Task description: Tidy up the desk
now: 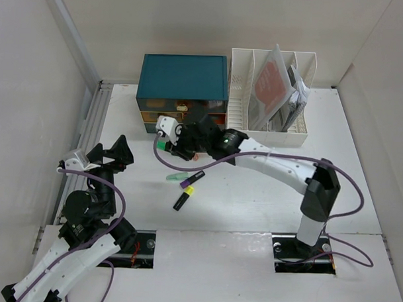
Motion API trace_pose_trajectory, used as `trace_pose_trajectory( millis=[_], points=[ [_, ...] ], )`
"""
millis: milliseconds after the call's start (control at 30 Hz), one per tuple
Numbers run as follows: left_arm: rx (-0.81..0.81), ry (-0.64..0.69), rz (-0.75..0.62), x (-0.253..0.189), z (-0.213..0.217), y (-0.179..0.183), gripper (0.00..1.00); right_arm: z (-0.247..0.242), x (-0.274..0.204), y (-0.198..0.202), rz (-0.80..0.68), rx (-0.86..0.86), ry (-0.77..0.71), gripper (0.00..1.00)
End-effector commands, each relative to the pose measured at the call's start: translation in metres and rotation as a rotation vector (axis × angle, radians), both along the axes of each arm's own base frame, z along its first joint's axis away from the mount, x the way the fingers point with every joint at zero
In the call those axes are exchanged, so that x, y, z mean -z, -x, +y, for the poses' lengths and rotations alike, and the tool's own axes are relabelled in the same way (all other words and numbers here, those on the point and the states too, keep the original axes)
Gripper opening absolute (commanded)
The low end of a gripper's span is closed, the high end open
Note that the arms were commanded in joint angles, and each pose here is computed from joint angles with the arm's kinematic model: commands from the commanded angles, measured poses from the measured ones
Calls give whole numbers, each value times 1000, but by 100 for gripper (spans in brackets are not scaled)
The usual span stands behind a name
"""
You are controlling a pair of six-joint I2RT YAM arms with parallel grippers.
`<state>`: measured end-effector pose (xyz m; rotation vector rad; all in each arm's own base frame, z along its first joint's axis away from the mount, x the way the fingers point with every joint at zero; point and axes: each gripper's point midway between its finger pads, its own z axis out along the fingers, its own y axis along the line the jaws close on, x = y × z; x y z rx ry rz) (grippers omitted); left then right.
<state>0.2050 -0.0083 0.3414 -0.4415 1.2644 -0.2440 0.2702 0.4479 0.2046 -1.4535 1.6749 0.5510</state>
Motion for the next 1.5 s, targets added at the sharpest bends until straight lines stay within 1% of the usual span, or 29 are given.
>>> trace_pose_trajectory(
  millis=[0,67,133,167,233,267,300,400,567,800,967,1133,1167,1233,1300,1333,1367,1467],
  points=[
    [6,4,-39,-11,2,4,78,-12,-54,-24,-189,90,-46,7],
    [6,-2,-32,-7,1,2,78,-23,-72,-45,-268,221,-71,5],
    [6,-2,-32,-7,1,2,78,-48,-83,-76,-325,365,-55,5],
    [6,-2,-32,-7,1,2,78,-57,-86,-83,-330,394,-45,5],
    [6,-2,-32,-7,1,2,78,-72,-75,-102,-321,442,-6,5],
    [7,-8,-25,-6,-1,1,78,-76,-80,-108,-326,456,-15,5],
    [7,-8,-25,-6,-1,1,78,-81,-73,-113,-321,473,9,5],
    [7,-8,-25,-6,-1,1,78,-90,-66,-121,-344,493,54,5],
    [4,-17,-24,-6,0,1,78,-94,-59,-133,-351,501,81,5],
    [4,-17,-24,-6,0,1,78,-92,-30,-132,-310,449,152,10],
    [4,-17,-24,-6,0,1,78,-108,-19,-150,-292,472,179,12],
    [4,-17,-24,-6,0,1,78,-115,-15,-157,-294,473,196,13],
    [4,-17,-24,-6,0,1,78,-119,-15,-160,-293,482,198,15],
    [4,-17,-24,-6,0,1,78,-119,-12,-158,-283,473,204,24],
    [4,-17,-24,-6,0,1,78,-116,-9,-154,-264,445,199,36],
    [4,-17,-24,-6,0,1,78,-115,-7,-153,-261,430,208,44],
    [4,-17,-24,-6,0,1,78,-114,-13,-151,-263,422,193,47],
    [4,-17,-24,-6,0,1,78,-112,-19,-143,-251,389,170,49]
  ],
)
